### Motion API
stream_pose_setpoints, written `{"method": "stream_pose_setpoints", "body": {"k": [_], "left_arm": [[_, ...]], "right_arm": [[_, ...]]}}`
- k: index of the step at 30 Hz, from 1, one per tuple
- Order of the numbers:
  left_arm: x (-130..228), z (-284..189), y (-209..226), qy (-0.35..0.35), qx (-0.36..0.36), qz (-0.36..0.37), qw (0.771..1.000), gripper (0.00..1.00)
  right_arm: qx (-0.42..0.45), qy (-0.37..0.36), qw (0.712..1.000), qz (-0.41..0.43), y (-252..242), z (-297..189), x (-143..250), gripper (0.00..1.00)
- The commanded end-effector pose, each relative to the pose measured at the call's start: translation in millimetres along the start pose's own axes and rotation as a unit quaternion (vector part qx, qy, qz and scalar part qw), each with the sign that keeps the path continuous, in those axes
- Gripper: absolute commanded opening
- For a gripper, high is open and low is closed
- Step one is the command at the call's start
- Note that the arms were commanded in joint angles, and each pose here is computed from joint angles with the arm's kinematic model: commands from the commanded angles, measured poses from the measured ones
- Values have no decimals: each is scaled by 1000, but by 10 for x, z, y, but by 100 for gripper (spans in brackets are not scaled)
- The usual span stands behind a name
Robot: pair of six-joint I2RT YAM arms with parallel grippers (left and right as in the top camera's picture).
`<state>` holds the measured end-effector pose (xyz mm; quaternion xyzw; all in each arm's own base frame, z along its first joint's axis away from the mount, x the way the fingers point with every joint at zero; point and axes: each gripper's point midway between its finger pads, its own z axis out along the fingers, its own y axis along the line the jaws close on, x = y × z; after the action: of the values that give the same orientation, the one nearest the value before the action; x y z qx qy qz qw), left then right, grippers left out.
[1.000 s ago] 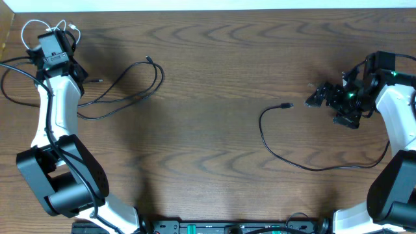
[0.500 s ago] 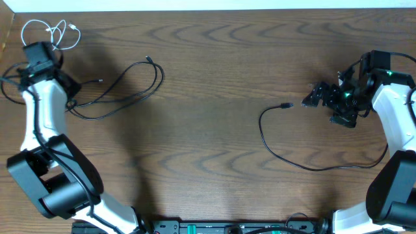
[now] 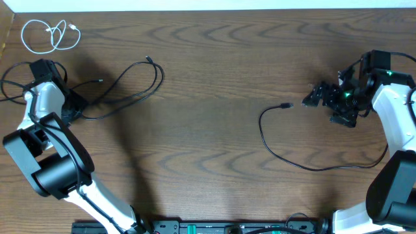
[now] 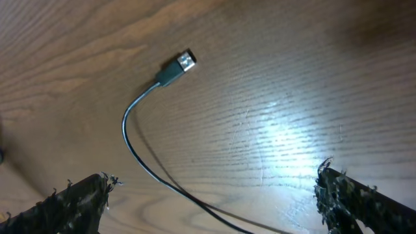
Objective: Untangle cables
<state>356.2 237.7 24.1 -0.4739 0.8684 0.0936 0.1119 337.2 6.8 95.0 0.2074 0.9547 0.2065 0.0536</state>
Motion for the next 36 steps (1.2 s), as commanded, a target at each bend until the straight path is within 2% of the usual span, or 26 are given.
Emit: {"method": "stream_pose_setpoints", "body": {"k": [1,5,13,15,20,35,36], "left_arm": [[69,95,-11,14,2,0,1000,60],[103,170,-9,21,-2,2,1000,49],[44,272,-58,11,3,0,1000,13],[-10,252,-79,3,7,-1,1000,8],[-199,131,-147,-24,19,36,999,8],[-611,-161,-284,-110,56,24,992,8],[-638,-168,-296,-117,57,35,991,14]], "right_arm": [[-4,-2,1000,-8,38,-17,-4,99],[-4,-1,1000,-7,38,-17,-2,99],[-5,1,1000,-3,39,-18,8,99],[-7,1,1000,-3,47,-18,10,99],[-7,3,1000,-2,44,-18,19,99],[-6,6,1000,-1,41,-16,35,99],[-6,6,1000,-1,41,-16,32,99]]}}
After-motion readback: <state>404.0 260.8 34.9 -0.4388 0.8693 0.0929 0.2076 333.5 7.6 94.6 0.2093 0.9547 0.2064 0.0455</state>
